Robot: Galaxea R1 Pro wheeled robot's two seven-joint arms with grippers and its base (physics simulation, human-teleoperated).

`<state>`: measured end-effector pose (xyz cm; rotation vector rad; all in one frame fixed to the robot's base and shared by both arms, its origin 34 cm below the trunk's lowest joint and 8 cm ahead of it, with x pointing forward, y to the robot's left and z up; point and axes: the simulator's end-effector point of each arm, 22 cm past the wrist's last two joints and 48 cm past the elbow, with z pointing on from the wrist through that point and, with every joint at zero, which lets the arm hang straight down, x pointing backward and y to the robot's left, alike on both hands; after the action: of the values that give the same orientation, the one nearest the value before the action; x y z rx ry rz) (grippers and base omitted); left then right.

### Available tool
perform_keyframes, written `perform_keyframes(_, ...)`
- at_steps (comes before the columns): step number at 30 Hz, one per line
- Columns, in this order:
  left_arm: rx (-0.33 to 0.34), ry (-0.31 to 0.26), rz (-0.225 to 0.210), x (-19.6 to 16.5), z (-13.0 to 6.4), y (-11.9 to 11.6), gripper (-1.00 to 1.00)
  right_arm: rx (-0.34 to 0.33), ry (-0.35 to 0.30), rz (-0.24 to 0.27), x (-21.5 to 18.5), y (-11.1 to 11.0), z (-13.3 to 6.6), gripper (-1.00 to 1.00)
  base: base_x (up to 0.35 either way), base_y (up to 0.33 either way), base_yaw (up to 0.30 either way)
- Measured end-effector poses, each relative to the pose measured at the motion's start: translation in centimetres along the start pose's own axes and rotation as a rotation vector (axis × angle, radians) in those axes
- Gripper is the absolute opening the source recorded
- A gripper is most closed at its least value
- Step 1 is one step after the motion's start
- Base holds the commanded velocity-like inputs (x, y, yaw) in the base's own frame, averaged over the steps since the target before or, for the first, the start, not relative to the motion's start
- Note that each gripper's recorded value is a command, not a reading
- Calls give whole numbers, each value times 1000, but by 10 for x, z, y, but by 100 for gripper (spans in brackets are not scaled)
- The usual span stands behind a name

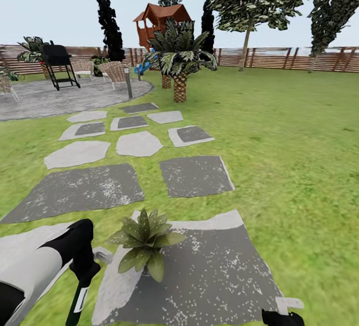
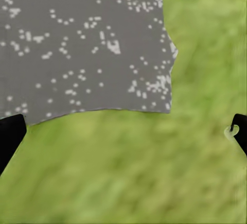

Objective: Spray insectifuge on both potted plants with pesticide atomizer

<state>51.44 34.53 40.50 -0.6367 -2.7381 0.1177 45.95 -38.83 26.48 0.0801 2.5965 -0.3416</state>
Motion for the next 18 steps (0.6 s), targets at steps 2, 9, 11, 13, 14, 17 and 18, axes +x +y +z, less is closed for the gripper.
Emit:
perform_keyframes(2, -1, -4, 3, -2, 0, -1, -100, 1, -1, 0, 0, 0, 0, 100, 0, 0, 277)
perform_keyframes(9, 7, -17, 13, -9, -1, -8, -100, 0, -1, -1, -1, 0, 0, 100, 0, 0, 278)
perform_keyframes(11, 9, -18, 16, -10, -1, -10, -100, 0, -1, -1, 0, 0, 0, 100, 0, 0, 279)
perform_keyframes(13, 10, -18, 20, -11, -1, -12, -100, 0, -1, -1, -1, 0, 0, 100, 0, 0, 279)
perform_keyframes(14, 9, -18, 21, -11, -1, -13, -100, 0, -1, 0, 0, 0, 0, 100, 0, 0, 279)
perform_keyframes(17, 8, -15, 22, -11, 0, -12, -100, 1, 0, 1, 0, 0, 0, 100, 0, 0, 279)
perform_keyframes(18, 8, -15, 22, -11, 0, -12, -100, 1, 1, 1, 0, 0, 0, 100, 0, 0, 279)
